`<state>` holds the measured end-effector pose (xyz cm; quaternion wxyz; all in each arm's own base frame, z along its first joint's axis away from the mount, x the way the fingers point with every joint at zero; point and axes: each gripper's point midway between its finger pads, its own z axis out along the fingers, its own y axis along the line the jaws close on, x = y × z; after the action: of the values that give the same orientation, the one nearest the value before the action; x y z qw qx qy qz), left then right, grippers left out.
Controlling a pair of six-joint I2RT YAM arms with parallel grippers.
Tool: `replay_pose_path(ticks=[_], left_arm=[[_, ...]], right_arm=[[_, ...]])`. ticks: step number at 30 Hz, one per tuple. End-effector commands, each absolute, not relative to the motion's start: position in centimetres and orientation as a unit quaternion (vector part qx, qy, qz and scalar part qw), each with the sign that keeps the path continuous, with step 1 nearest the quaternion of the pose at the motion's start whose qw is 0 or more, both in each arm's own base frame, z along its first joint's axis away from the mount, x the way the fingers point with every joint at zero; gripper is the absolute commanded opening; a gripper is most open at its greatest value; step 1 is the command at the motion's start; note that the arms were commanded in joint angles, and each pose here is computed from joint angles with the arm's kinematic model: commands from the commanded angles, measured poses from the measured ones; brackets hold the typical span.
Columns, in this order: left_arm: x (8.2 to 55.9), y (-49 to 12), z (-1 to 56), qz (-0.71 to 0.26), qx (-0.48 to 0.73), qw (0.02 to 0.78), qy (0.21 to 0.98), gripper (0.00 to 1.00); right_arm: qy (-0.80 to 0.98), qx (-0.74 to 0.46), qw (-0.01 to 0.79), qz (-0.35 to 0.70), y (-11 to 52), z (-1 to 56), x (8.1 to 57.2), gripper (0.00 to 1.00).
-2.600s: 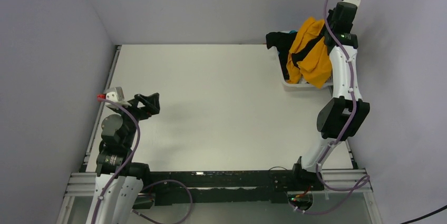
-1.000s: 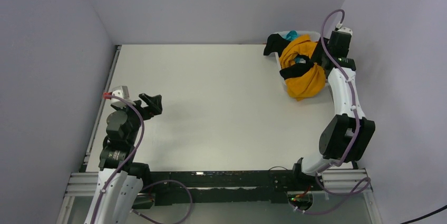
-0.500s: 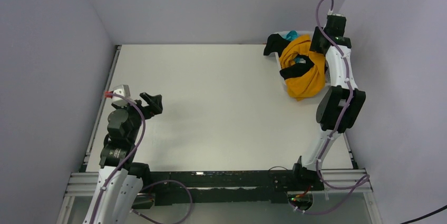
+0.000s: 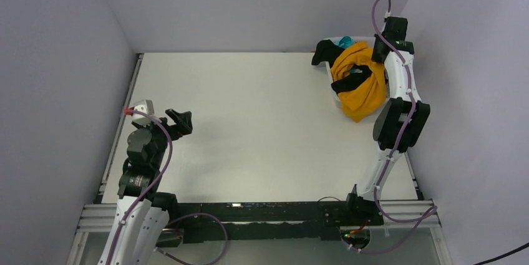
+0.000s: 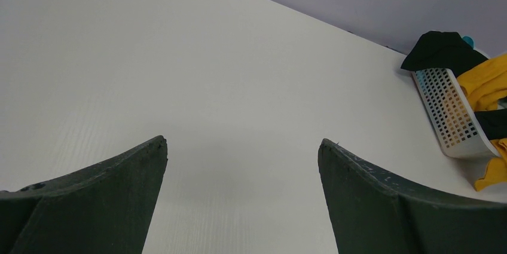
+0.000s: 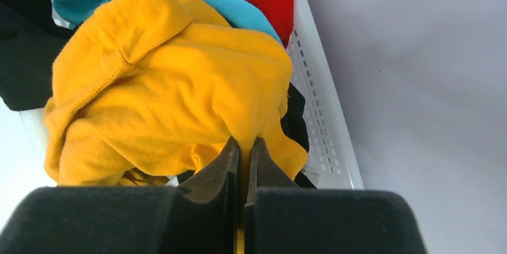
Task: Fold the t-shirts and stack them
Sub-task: Grab crumpled tshirt from bin with the right arm
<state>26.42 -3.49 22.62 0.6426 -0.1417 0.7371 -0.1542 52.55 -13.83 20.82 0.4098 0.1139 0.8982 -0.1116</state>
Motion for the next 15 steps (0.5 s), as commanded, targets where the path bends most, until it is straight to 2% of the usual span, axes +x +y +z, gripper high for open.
replay_pose_path(ticks=[1, 9, 15], left_arm=[[26.9, -3.5, 24.5, -0.158, -0.135, 0.664, 0.719, 0.99], [26.9, -3.5, 24.4, -0.159, -0.137, 0.663, 0.719, 0.99], [27.1, -3.7, 24.5, -0.164, -0.137, 0.662, 0.718, 0.99]], right_arm=[[0.853, 0.131, 0.489, -0.130, -14.7, 28.1, 52.9, 0.00], [0.771, 0.175, 0.584, -0.186, -16.7, 38.3, 51.7, 0.00], [0.703, 0.178, 0.664, -0.181, -16.4, 45.8, 50.8, 0.00]])
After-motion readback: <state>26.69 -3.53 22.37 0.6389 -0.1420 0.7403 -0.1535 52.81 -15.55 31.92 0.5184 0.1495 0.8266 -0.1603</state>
